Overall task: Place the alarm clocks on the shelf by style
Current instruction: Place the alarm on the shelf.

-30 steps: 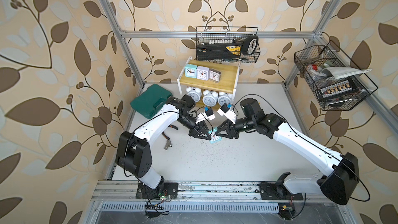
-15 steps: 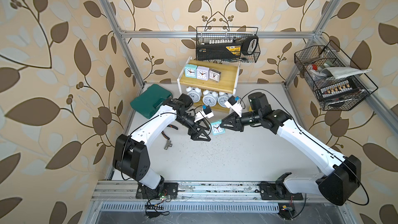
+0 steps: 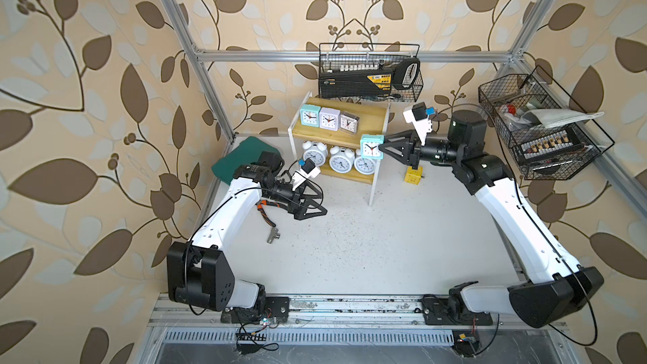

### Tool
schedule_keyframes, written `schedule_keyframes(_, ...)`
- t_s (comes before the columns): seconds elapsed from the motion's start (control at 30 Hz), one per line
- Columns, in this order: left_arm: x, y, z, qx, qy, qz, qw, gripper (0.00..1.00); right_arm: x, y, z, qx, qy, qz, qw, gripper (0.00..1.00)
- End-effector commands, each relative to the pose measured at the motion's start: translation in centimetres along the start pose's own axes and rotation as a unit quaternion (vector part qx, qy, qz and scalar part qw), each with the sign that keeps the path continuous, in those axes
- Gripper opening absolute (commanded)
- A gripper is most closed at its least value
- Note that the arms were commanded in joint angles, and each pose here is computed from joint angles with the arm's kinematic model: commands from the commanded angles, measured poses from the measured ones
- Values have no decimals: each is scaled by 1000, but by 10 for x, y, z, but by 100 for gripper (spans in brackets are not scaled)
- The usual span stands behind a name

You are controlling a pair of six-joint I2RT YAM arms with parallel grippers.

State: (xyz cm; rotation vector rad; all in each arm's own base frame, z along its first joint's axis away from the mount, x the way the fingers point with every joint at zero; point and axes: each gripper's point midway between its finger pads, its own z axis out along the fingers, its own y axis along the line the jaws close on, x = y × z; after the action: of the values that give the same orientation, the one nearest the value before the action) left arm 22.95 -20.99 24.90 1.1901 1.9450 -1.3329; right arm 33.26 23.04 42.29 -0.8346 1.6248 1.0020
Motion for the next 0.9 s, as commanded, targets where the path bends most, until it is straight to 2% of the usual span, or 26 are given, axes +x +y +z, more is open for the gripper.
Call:
schedule_keyframes(0.0, -6, -7, -8, 5, -28, -1, 1000, 99, -26, 6, 8, -51, -28, -44, 997, 15)
schedule_keyframes(0.3, -4, 0, -24, -2, -62, -23, 998, 99, -38, -31, 12, -22, -75, -115, 990, 16)
schedule_keyframes(0.53, -7, 4, -35, -4, -85, -33, 996, 99, -28, -66, 19, -18, -67, -80, 994, 17)
schedule_keyframes(0.87, -7, 7, -41, -5, -98, -39, 994, 99, -8, -98, 24, 11, -51, -65, 997, 18)
